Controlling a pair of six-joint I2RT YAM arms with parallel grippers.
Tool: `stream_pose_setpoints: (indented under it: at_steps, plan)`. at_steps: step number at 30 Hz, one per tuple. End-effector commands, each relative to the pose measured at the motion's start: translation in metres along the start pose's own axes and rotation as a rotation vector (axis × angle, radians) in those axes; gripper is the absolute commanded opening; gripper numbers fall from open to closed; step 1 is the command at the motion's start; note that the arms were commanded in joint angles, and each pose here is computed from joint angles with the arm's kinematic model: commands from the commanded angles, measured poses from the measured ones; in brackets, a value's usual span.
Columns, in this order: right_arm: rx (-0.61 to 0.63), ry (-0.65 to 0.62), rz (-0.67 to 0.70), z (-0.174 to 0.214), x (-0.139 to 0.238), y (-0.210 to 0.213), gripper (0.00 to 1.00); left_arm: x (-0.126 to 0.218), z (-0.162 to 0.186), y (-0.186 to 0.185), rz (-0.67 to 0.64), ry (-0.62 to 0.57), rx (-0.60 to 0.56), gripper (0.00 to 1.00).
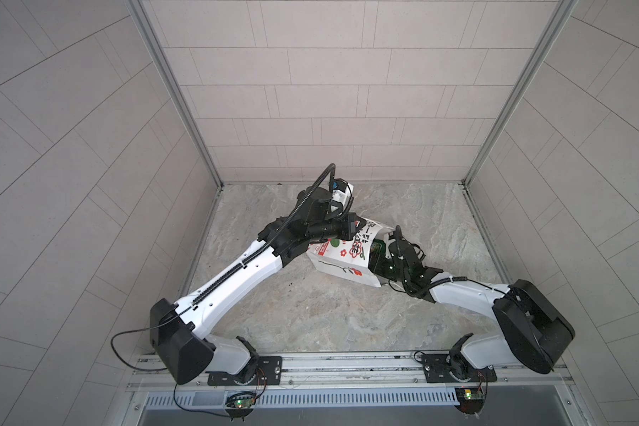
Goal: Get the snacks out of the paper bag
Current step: 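Reach the right gripper into the bag toward the green FOX'S candy packet, then close the right gripper on the green FOX'S packet and pull it out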
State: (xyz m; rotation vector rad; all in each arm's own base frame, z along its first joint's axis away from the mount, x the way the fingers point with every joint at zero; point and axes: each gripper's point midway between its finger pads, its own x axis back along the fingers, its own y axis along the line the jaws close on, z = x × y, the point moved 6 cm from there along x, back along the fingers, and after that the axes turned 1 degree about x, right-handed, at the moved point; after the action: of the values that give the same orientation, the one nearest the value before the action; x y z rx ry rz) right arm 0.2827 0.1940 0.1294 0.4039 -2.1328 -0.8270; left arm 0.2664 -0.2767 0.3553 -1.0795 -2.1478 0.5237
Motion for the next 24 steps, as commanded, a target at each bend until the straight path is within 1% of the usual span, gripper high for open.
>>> stream_pose_setpoints:
  at_steps: [1,2,4,6,7,12,13,14,19,24]
  plan:
    - [-0.007,-0.025,-0.065,-0.009,0.0,0.014,0.36,0.017,-0.01,-0.015,0.029,-0.044,-0.039,0.0]
    - [-0.005,-0.027,-0.065,-0.01,0.001,0.015,0.31,0.017,-0.01,-0.015,0.028,-0.043,-0.04,0.0]
    - [0.003,-0.035,-0.065,-0.011,0.004,0.016,0.16,0.018,-0.009,-0.015,0.026,-0.042,-0.043,0.0]
    - [0.014,-0.042,-0.059,-0.012,0.007,0.017,0.04,0.019,-0.009,-0.014,0.022,-0.042,-0.048,0.0]
    - [0.021,-0.045,-0.058,-0.013,0.009,0.017,0.0,0.018,-0.009,-0.013,0.017,-0.039,-0.049,0.0]
    - [0.062,-0.053,-0.063,-0.015,0.02,0.021,0.0,0.02,-0.004,-0.006,-0.038,-0.023,-0.063,0.0]
    - [0.079,-0.068,-0.087,-0.022,0.024,0.032,0.0,0.021,-0.003,-0.004,-0.056,-0.021,-0.07,0.0]
    - [0.092,-0.07,-0.088,-0.024,0.027,0.034,0.0,0.023,-0.003,-0.003,-0.068,-0.021,-0.076,0.0]
    - [0.157,-0.055,-0.102,-0.023,0.04,0.04,0.0,0.031,0.0,0.003,-0.138,-0.021,-0.105,0.0]
    - [0.201,-0.064,-0.104,-0.022,0.052,0.041,0.0,0.036,0.001,0.006,-0.17,-0.019,-0.124,0.0]
